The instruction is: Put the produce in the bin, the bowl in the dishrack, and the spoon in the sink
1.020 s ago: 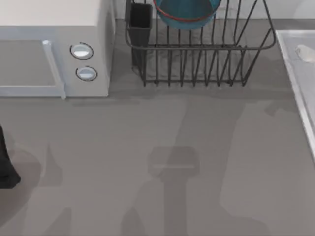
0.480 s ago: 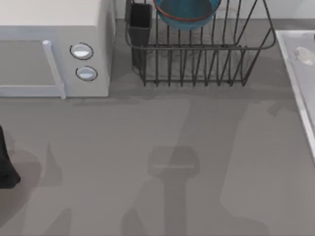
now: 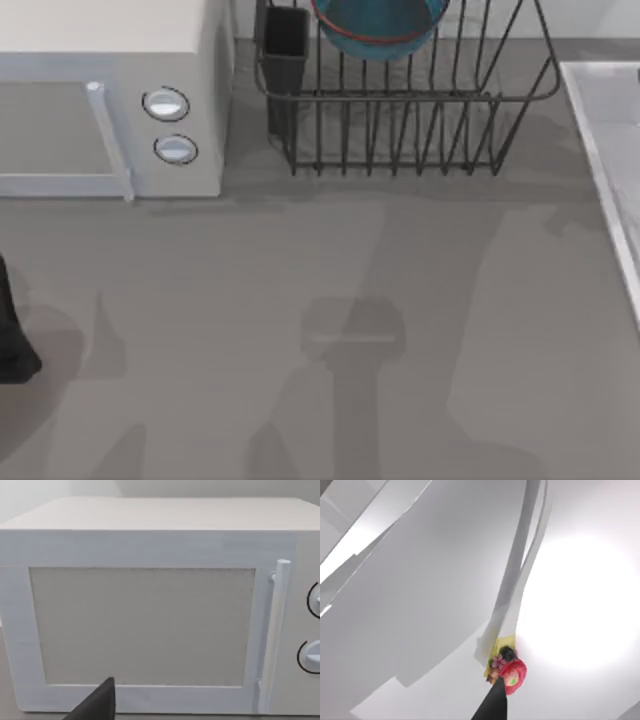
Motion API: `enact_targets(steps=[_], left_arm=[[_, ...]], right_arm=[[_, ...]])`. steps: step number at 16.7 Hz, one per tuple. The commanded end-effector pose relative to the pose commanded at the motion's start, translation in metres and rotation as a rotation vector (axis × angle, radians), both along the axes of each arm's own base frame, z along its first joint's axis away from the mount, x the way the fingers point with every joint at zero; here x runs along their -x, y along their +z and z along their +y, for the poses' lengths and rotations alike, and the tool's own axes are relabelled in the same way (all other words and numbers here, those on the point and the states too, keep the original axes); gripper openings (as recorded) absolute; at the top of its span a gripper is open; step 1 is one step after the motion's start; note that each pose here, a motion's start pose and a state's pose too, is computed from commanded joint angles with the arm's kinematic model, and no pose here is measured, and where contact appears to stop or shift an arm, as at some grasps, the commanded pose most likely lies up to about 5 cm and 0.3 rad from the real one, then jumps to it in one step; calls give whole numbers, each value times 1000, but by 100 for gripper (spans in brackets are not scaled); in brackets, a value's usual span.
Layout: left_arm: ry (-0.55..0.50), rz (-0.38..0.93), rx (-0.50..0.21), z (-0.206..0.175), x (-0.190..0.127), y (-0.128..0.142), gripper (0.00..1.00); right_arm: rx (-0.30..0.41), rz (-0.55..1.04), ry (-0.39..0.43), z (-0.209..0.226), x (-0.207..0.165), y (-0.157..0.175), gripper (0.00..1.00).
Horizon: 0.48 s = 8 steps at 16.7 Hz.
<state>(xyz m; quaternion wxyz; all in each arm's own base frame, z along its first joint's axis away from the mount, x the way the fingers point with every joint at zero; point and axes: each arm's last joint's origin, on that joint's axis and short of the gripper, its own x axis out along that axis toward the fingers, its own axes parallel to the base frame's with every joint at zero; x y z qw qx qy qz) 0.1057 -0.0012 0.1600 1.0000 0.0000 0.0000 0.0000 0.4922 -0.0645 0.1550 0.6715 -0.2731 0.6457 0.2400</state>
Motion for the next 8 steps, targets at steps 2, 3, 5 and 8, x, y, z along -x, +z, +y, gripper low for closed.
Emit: enact_targets(steps=[2, 3, 5, 8], left_arm=[[0, 0, 0, 0, 0, 0, 100], [0, 0, 0, 0, 0, 0, 100], [0, 0, 0, 0, 0, 0, 100], [0, 0, 0, 0, 0, 0, 100]], right_arm=[[0, 0, 0, 0, 0, 0, 98], [0, 0, 0, 0, 0, 0, 100], [0, 0, 0, 0, 0, 0, 100], [0, 0, 0, 0, 0, 0, 100]])
